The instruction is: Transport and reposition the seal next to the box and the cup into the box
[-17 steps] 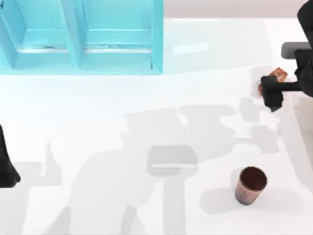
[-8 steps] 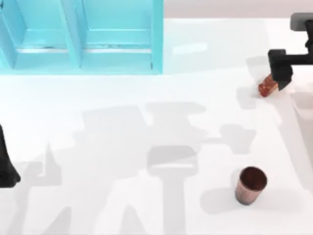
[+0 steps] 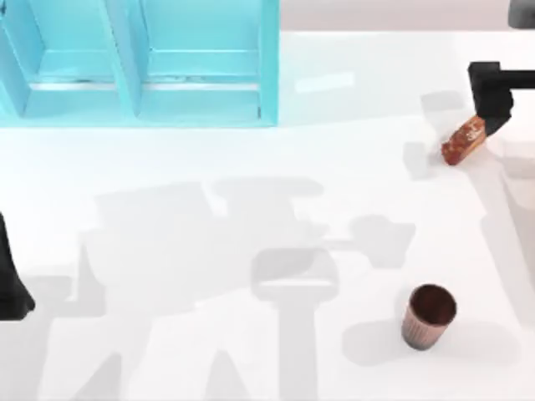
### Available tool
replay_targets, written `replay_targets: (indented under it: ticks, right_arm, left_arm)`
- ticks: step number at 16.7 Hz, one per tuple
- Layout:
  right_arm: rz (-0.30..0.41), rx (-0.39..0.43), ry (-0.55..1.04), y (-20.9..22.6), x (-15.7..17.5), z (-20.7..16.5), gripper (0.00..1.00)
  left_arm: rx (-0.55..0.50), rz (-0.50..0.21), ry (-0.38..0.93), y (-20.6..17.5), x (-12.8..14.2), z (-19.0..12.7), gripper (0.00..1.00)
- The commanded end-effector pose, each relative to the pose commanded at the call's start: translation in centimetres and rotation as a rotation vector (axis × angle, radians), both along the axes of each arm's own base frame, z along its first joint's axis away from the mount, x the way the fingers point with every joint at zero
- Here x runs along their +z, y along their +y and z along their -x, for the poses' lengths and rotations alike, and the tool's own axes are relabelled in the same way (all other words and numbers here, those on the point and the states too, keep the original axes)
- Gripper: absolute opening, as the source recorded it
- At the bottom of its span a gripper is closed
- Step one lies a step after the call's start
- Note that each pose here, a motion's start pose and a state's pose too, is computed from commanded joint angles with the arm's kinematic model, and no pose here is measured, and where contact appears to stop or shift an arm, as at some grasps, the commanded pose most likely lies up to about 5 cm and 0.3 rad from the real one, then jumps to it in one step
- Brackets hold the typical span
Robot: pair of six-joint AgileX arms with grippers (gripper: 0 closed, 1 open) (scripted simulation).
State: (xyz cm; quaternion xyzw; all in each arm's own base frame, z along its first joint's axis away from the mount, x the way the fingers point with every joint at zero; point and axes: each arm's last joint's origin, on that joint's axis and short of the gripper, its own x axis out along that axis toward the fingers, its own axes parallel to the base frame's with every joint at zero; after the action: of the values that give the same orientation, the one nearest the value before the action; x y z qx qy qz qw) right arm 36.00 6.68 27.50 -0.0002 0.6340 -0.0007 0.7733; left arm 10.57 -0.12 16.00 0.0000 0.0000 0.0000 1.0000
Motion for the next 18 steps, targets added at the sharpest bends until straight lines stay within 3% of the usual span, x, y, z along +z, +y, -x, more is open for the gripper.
replay_targets:
  ticks: [4,12,18]
  right_arm:
    - [-0.015,-0.003,0.023,2.0,-0.5,1.8,1.00]
    - [-0.003,-0.009,0.195,7.9,-4.5,11.1,1.00]
    - [0.000,-0.012,0.201,8.0,-4.7,11.3,1.00]
  left_arm:
    - [0.000,0.000,0.000,0.0,0.0,0.0,1.00]
    - [0.000,0.000,0.000,0.0,0.0,0.0,1.00]
    - [0.000,0.000,0.000,0.0,0.0,0.0,1.00]
